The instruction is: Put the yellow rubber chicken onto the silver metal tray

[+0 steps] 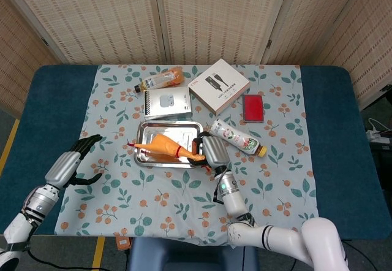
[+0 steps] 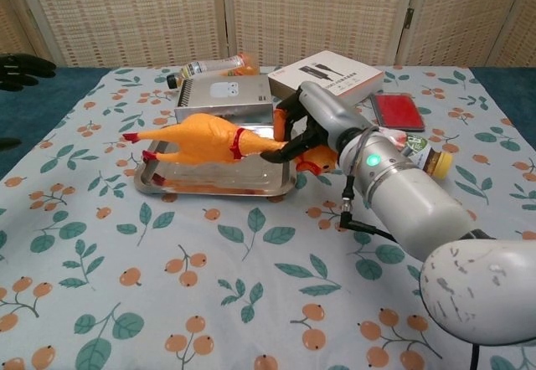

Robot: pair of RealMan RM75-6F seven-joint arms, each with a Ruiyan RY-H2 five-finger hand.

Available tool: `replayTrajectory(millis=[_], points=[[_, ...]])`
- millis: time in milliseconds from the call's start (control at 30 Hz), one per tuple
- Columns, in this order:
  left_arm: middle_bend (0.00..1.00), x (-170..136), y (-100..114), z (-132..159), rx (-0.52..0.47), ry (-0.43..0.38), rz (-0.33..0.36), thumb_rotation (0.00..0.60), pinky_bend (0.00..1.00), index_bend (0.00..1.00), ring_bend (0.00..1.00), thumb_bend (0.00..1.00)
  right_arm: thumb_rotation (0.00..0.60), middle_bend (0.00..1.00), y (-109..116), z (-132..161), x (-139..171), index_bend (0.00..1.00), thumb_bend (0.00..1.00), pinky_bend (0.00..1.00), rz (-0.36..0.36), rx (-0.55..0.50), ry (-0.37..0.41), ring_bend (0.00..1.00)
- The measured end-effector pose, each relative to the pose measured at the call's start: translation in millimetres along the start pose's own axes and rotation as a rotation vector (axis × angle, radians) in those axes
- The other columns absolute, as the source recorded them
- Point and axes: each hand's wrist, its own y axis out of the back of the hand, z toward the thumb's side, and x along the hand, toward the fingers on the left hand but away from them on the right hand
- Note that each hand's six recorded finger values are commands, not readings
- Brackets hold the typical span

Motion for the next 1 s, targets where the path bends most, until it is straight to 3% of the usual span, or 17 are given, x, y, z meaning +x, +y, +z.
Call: replayTrajectory(millis=[200, 333, 433, 600, 667, 900, 1000], points=[[0.0, 2.2, -6.1, 1.0, -0.022, 0.009, -0.025, 0.6, 0.0, 0.0, 0.0, 0.31, 0.6, 0.66, -5.3, -4.4, -4.3, 0.89, 0.34, 1.0, -0.028, -0.048, 0.009, 0.73], [0.0, 2.6, -8.1, 3.4, -0.013, 0.007, -0.032, 0.6, 0.0, 0.0, 0.0, 0.31, 0.6, 0.66, -8.7, -13.0, -7.4, 0.84, 0.34, 0.99, -0.026, -0.037, -0.012, 0.66], [0.0, 3.1, -9.3, 4.2, -0.014, 0.009, -0.038, 0.6, 0.0, 0.0, 0.0, 0.31, 0.6, 0.59, -13.2, -18.2, -7.4, 0.71, 0.34, 0.9, 0.002, -0.022, -0.019, 0.56], [0.0, 4.9, -11.3, 4.0, -0.013, 0.017, -0.051, 0.6, 0.0, 0.0, 0.0, 0.31, 0.6, 0.34, -16.0, -26.3, -7.0, 0.42, 0.28, 0.66, 0.06, 0.015, -0.018, 0.3], [0.0, 5.5, -12.0, 4.9, -0.011, 0.016, -0.056, 0.6, 0.0, 0.0, 0.0, 0.31, 0.6, 0.28, -14.7, -26.9, -7.3, 0.31, 0.27, 0.61, 0.076, 0.024, -0.013, 0.24], [0.0, 5.9, -10.8, 7.0, -0.018, 0.012, -0.052, 0.6, 0.0, 0.0, 0.0, 0.31, 0.6, 0.18, -8.4, -23.1, -7.7, 0.05, 0.24, 0.52, 0.086, 0.052, -0.003, 0.15], [0.0, 5.7, -10.8, 7.0, -0.027, 0.014, -0.056, 0.6, 0.0, 0.0, 0.0, 0.31, 0.6, 0.14, -4.9, -24.4, -7.5, 0.0, 0.23, 0.48, 0.088, 0.078, -0.007, 0.12]])
